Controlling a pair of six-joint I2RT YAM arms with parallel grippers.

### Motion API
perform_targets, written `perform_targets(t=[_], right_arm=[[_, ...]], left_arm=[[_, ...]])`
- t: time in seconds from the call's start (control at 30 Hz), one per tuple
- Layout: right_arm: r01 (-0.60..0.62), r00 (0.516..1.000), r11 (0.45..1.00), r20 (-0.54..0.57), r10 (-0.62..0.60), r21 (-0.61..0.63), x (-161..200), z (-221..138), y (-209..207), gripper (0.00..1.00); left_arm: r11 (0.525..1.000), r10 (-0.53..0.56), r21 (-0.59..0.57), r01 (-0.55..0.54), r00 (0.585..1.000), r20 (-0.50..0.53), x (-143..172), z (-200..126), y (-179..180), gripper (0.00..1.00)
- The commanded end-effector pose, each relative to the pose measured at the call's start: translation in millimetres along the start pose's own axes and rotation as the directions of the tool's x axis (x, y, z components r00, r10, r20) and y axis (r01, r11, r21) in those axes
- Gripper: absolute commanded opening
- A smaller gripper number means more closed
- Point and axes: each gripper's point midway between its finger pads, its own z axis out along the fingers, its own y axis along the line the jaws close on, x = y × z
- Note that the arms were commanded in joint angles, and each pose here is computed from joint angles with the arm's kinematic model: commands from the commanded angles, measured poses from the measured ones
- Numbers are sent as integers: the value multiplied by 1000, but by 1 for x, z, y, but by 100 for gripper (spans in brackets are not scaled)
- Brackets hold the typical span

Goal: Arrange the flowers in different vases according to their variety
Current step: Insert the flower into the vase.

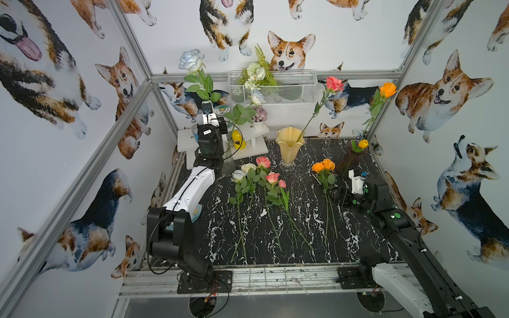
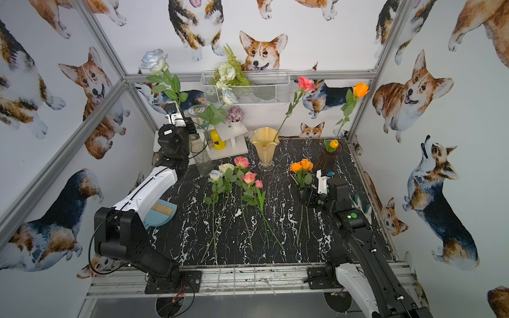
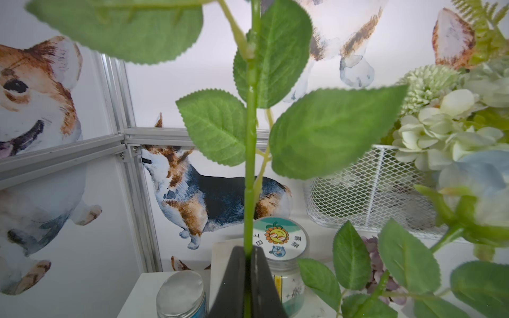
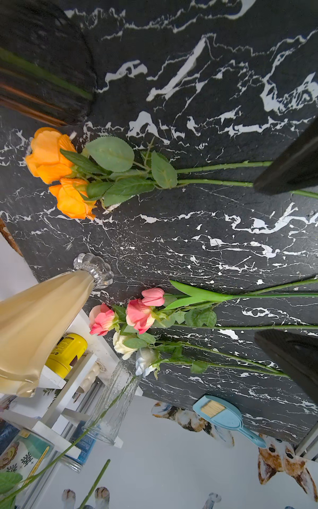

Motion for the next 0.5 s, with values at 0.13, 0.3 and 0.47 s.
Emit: perform_targets(t=[0.13,0.3,0.47], right_arm=[[3,999,1000,41,-3,-6,-10,-1,3,82],[3,999,1000,40,-3,-7,-10,-1,3,82],[-1,999,1000,40,1,-14,-10,0,4,82]], left_arm=[[997,-62,41,59,995,83,0,9,-9,0],[997,-59,43,56,997,53,22,14,-11,0],[998,-45,42,45,999,11,44,10,-11,0]])
